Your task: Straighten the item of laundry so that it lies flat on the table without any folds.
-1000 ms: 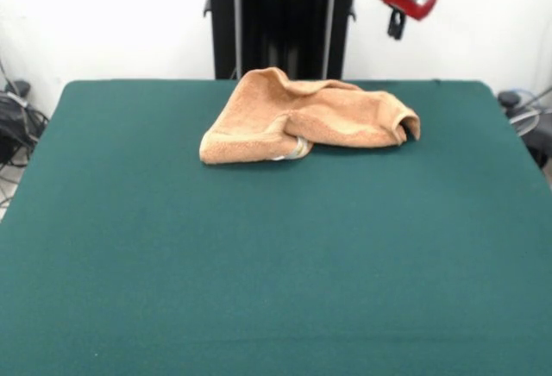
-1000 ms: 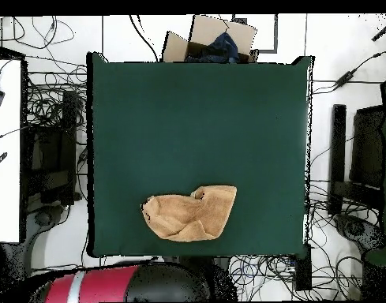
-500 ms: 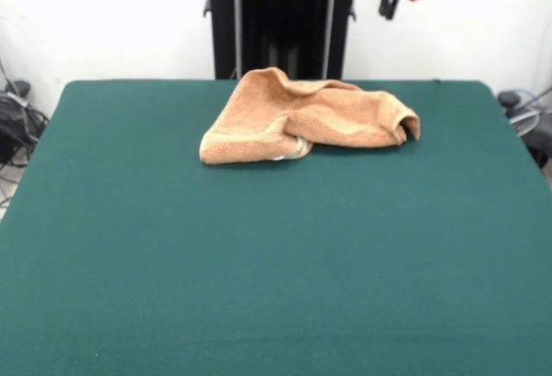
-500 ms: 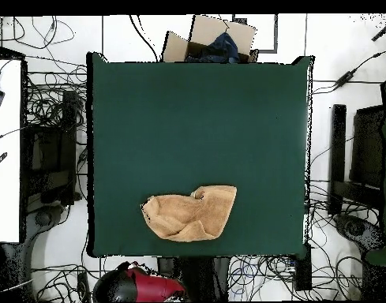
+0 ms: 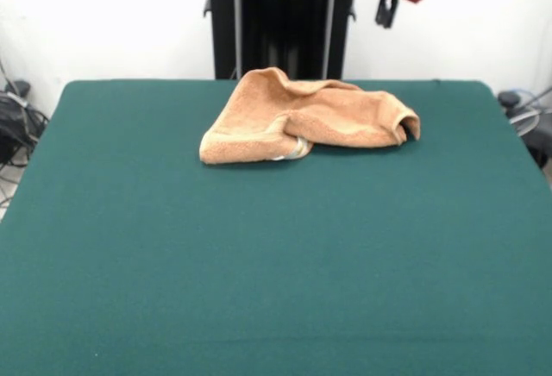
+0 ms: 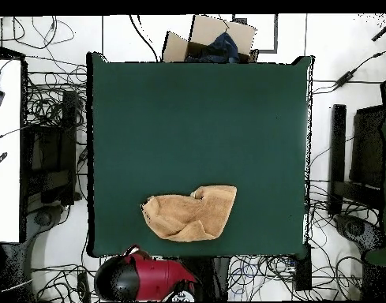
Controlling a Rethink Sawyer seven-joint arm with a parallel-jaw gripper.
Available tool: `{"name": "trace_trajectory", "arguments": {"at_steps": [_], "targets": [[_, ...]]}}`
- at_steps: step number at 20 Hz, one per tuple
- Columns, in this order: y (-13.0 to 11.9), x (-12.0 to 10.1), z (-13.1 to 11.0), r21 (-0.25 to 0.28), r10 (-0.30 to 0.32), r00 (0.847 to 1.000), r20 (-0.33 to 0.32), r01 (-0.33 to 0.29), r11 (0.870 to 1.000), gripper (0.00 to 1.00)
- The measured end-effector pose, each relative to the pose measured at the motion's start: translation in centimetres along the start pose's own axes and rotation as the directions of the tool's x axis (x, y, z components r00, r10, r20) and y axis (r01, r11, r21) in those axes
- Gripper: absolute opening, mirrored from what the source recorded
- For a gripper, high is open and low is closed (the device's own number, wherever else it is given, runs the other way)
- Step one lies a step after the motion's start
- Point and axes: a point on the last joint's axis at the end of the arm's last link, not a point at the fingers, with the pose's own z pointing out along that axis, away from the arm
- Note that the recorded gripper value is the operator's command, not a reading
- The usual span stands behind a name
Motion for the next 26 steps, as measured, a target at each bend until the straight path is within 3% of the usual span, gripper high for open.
{"name": "trace_trajectory", "arguments": {"at_steps": [9,19,26], "targets": [[0.8,-4.4,-0.5,-0.036,-0.083,0.992,0.09,0.087,0.996,0.0],[1.1,-9.3,-1.6,-0.067,-0.088,0.981,0.173,0.101,0.993,0.0],[2.4,-11.0,-1.3,-0.068,-0.131,0.968,0.214,0.149,0.987,0.0]]}}
